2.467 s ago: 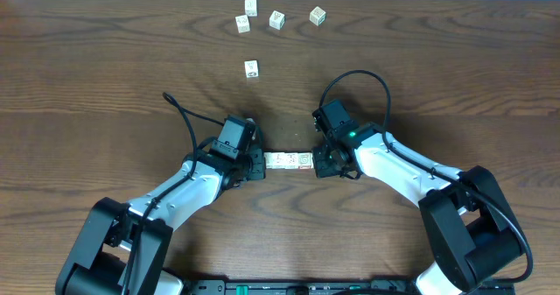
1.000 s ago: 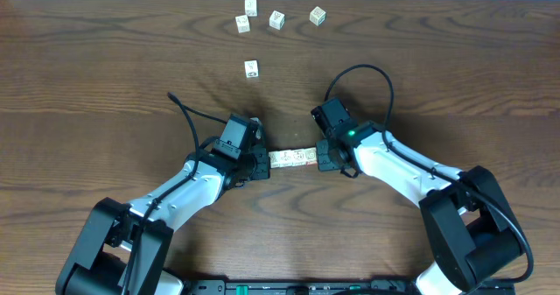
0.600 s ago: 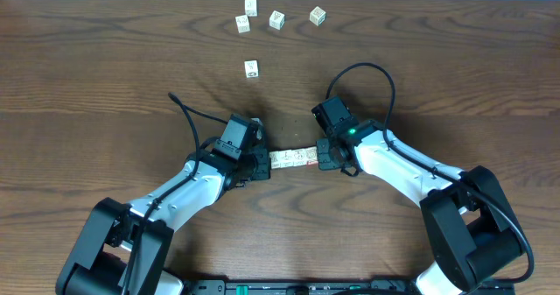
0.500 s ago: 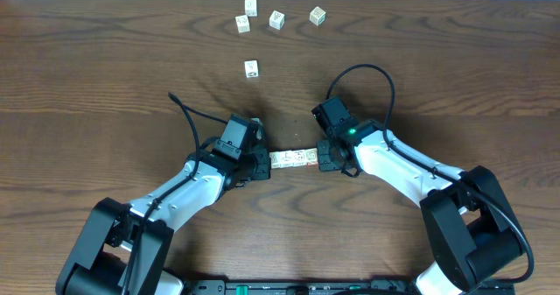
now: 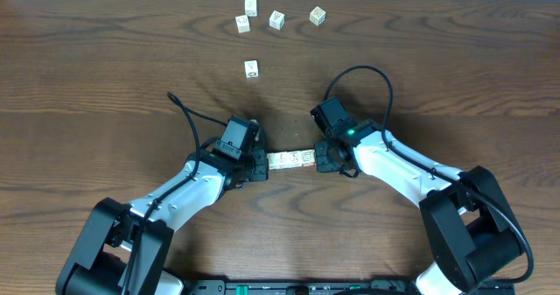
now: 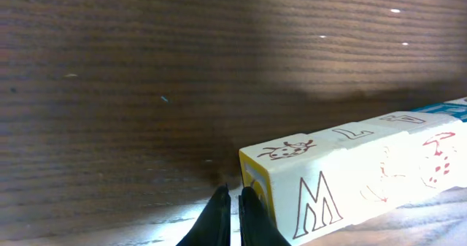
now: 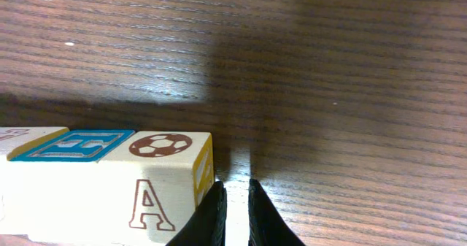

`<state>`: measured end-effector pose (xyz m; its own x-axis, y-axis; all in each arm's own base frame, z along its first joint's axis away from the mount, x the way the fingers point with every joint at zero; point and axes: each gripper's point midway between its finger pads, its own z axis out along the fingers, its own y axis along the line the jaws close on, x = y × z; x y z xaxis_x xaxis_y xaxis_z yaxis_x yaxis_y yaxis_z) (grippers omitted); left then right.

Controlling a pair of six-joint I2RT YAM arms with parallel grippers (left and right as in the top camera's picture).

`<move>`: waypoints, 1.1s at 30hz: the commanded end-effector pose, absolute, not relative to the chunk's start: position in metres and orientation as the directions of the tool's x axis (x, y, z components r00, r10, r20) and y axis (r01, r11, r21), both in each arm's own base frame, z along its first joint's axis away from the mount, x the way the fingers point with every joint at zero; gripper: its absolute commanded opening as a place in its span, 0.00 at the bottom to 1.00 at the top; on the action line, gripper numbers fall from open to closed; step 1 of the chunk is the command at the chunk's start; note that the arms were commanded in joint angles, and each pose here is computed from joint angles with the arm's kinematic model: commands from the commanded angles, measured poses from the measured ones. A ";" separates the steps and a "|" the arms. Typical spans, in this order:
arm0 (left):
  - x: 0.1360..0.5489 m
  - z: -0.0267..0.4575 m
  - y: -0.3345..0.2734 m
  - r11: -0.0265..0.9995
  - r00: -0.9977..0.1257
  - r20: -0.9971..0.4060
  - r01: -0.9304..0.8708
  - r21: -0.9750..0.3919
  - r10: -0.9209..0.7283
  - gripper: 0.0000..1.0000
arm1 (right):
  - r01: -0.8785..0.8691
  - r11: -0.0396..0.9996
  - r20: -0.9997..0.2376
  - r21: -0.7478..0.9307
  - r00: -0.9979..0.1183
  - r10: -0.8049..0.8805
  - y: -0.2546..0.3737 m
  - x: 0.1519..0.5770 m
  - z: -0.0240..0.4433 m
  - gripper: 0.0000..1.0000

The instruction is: Lift 5 blocks

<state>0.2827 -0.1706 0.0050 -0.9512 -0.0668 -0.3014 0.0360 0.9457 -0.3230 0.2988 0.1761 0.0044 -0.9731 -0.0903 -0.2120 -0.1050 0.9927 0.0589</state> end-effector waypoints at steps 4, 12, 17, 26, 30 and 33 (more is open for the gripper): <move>0.295 0.018 -0.175 0.946 -0.935 -0.347 0.050 -0.320 -0.068 0.15 | -0.114 0.988 -0.232 0.100 -0.969 -0.088 0.189 0.303 0.014 0.15; 0.294 0.017 -0.173 0.949 -0.937 -0.344 0.046 -0.312 -0.068 0.16 | -0.112 0.990 -0.237 0.089 -0.968 -0.089 0.187 0.304 0.014 0.18; 0.294 0.017 -0.173 0.949 -0.936 -0.344 0.046 -0.311 -0.067 0.17 | -0.111 0.991 -0.244 0.071 -0.965 -0.091 0.184 0.305 0.014 0.20; 0.293 0.017 -0.173 0.950 -0.937 -0.342 0.045 -0.310 -0.067 0.25 | -0.097 0.995 -0.240 0.004 -0.966 -0.093 0.171 0.304 0.013 0.27; 0.294 0.017 -0.173 0.950 -0.937 -0.342 0.045 -0.310 -0.067 0.25 | -0.096 0.995 -0.240 0.001 -0.966 -0.093 0.170 0.304 0.013 0.20; 0.294 0.017 -0.173 0.950 -0.937 -0.342 0.045 -0.310 -0.067 0.28 | -0.095 0.995 -0.242 -0.002 -0.966 -0.093 0.170 0.304 0.013 0.25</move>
<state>0.2845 -0.1639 0.0035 -0.9469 -0.0679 -0.3143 0.0259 0.9582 -0.2851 0.2965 0.1663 0.0036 -0.9744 -0.0890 -0.2062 -0.0920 0.9957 0.0050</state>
